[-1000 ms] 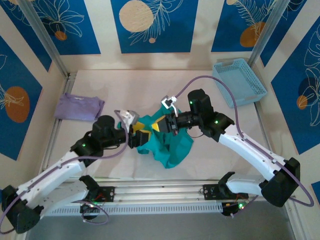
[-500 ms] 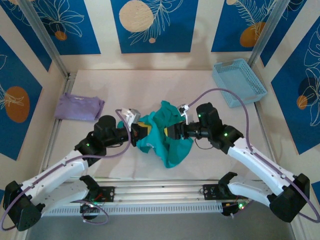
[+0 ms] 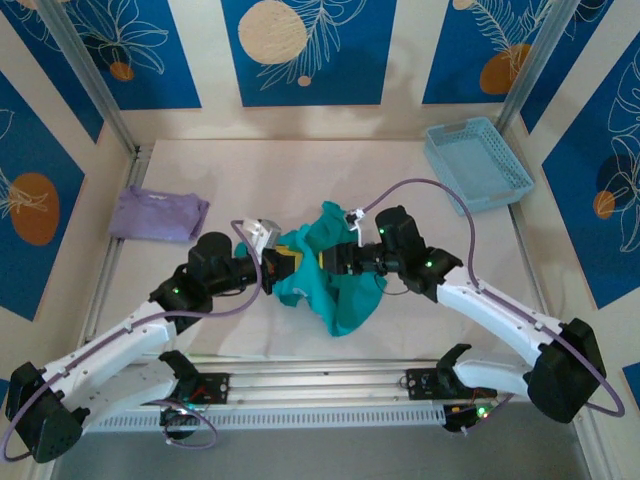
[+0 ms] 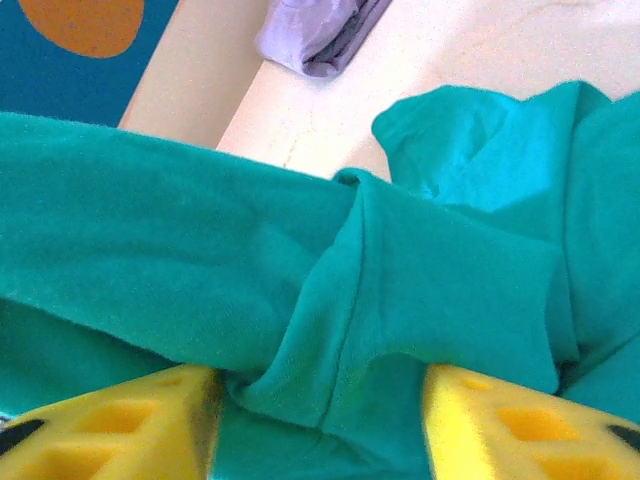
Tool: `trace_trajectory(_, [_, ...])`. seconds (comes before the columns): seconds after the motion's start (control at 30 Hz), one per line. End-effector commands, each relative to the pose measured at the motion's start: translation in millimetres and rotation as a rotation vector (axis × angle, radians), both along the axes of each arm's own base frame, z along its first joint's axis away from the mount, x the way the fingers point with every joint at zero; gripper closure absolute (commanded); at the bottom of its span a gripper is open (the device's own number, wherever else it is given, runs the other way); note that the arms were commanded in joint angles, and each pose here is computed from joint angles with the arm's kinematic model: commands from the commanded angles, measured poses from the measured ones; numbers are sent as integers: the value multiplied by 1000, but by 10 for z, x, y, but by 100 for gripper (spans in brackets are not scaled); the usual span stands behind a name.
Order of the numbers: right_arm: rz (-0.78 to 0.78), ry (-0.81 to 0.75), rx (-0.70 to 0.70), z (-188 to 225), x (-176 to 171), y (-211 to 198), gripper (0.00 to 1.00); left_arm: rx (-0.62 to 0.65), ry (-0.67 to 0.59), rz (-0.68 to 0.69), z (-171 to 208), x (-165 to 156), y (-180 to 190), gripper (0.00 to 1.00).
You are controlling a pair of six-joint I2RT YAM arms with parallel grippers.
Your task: Fold the inside-out t-shirt
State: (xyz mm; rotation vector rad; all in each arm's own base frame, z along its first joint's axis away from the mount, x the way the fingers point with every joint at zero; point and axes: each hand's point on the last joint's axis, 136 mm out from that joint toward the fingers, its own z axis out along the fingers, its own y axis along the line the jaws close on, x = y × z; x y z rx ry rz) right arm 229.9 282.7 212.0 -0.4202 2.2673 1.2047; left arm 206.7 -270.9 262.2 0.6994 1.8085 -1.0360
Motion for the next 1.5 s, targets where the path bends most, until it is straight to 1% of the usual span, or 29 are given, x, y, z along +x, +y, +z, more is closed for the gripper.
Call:
trace_trajectory(0.0, [21, -14, 66, 188, 40, 131, 75, -14, -29, 0, 40, -19, 18, 100])
trace_trajectory(0.07, [29, -50, 71, 262, 29, 115, 94, 13, -23, 46, -25, 35, 77, 100])
trace_trajectory(0.1, [30, -88, 69, 307, 12, 75, 100, 41, -11, 106, -87, 103, 152, 100])
trace_trajectory(0.13, [30, -124, 72, 348, 0, 37, 100, 75, 5, 181, -169, 185, 251, 100])
trace_trajectory(0.17, [40, -176, 91, 433, -31, 3, 100, 117, 24, 271, -277, 276, 376, 97])
trace_trajectory(0.2, [60, -218, 116, 499, -75, -14, 100, 156, 42, 328, -389, 324, 471, 95])
trace_trajectory(0.23, [82, -249, 138, 546, -119, -14, 100, 183, 53, 347, -471, 337, 513, 91])
trace_trajectory(0.3, [123, -283, 160, 585, -188, 0, 100, 230, 86, 348, -628, 306, 553, 81])
trace_trajectory(0.33, [136, -291, 158, 586, -200, 7, 100, 237, 92, 335, -656, 280, 549, 78])
trace_trajectory(0.43, [164, -303, 132, 551, -204, 23, 100, 248, 96, 305, -686, 189, 571, 62])
trace_trajectory(0.5, [176, -299, 97, 521, -182, 25, 100, 242, 75, 298, -603, 134, 612, 52])
trace_trajectory(0.63, [185, -291, 38, 496, -139, 18, 100, 211, 26, 288, -310, 54, 658, 38])
trace_trajectory(0.73, [194, -260, 26, 486, -117, 47, 100, 270, -4, 252, -209, -10, 637, 31])
trace_trajectory(0.8, [171, -221, 13, 451, -66, 53, 100, 354, -13, 280, -209, 9, 705, 30])
trace_trajectory(0.87, [143, -171, -6, 414, -12, 50, 100, 426, -21, 358, -167, 69, 860, 29])
trace_trajectory(0.93, [133, -133, -18, 403, 10, 62, 100, 457, -48, 386, -82, 91, 936, 29])
trace_trajectory(1.03, [139, -106, -24, 392, 9, 107, 100, 430, -103, 330, 76, 73, 794, 28])
trace_trajectory(1.07, [145, -103, -26, 391, 3, 124, 100, 440, -120, 306, 101, 75, 722, 27])
trace_trajectory(1.2, [173, -94, -32, 372, -32, 187, 100, 550, -165, 212, 46, 123, 437, 25])
trace_trajectory(1.3, [191, -95, -37, 360, -59, 201, 100, 617, -152, 163, -94, 204, 276, 25])
trace_trajectory(1.33, [196, -96, -39, 358, -67, 200, 100, 628, -146, 149, -129, 222, 226, 27])
trace_trajectory(1.4, [207, -108, -39, 365, -95, 188, 100, 644, -125, 118, -216, 256, 115, 35])
trace_trajectory(1.47, [218, -133, -39, 379, -135, 154, 100, 651, -87, 107, -288, 298, 31, 51])
